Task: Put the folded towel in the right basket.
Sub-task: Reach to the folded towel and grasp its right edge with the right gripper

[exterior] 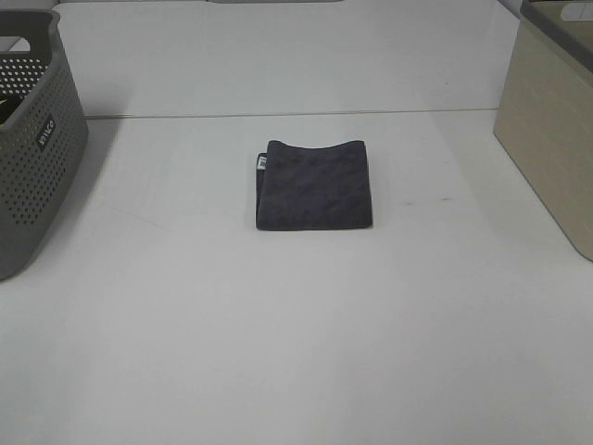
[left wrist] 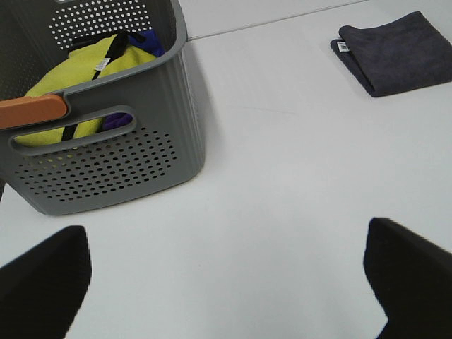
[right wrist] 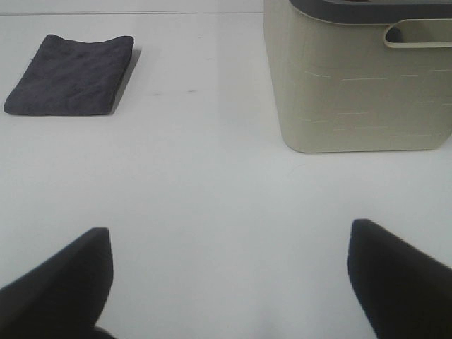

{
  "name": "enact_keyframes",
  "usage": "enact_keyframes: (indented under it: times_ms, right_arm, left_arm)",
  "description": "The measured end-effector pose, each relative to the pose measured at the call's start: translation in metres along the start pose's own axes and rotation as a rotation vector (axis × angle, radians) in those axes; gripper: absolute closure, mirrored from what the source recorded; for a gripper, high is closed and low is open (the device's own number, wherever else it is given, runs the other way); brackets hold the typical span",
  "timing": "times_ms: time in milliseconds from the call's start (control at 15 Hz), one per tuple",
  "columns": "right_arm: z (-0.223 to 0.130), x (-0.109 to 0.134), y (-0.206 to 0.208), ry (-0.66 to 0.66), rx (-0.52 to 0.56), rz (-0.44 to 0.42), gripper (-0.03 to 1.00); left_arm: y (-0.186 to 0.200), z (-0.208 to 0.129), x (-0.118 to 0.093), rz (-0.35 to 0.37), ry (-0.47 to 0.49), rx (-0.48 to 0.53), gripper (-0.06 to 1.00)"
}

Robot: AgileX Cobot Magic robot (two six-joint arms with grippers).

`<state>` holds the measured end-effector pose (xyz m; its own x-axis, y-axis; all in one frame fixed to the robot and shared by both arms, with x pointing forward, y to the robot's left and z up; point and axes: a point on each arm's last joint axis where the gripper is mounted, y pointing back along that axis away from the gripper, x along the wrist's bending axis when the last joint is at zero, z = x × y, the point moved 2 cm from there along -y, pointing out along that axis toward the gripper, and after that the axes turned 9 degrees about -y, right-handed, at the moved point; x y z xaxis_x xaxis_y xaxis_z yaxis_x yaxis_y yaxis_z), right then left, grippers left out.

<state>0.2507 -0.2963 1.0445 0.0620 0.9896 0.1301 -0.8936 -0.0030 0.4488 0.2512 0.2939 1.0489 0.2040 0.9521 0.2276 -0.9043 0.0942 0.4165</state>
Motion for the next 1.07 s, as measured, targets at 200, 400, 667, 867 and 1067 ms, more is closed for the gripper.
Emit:
enact_keyframes:
  times_ms: [200, 400, 667, 867, 1067]
  right_arm:
    - [0.0000, 0.0000, 0.0000, 0.000, 0.000, 0.000, 0.13]
    - [0.0000, 0.0000, 0.0000, 0.000, 0.000, 0.000, 0.13]
    - [0.0000, 0.0000, 0.0000, 0.000, 0.000, 0.000, 0.13]
    - [0.0000, 0.0000, 0.0000, 0.000, 0.000, 0.000, 0.13]
    - [0.0000, 0.0000, 0.0000, 0.000, 0.000, 0.000, 0.13]
  left_arm:
    - [0.0000, 0.0000, 0.0000, 0.000, 0.000, 0.000, -0.04]
    - [0.0000, 0.0000, 0.0000, 0.000, 0.000, 0.000, -0.04]
    - [0.0000, 0.0000, 0.0000, 0.000, 0.000, 0.000, -0.04]
    - [0.0000, 0.0000, 0.0000, 0.000, 0.000, 0.000, -0.04]
    - [0.0000, 0.0000, 0.0000, 0.000, 0.000, 0.000, -0.04]
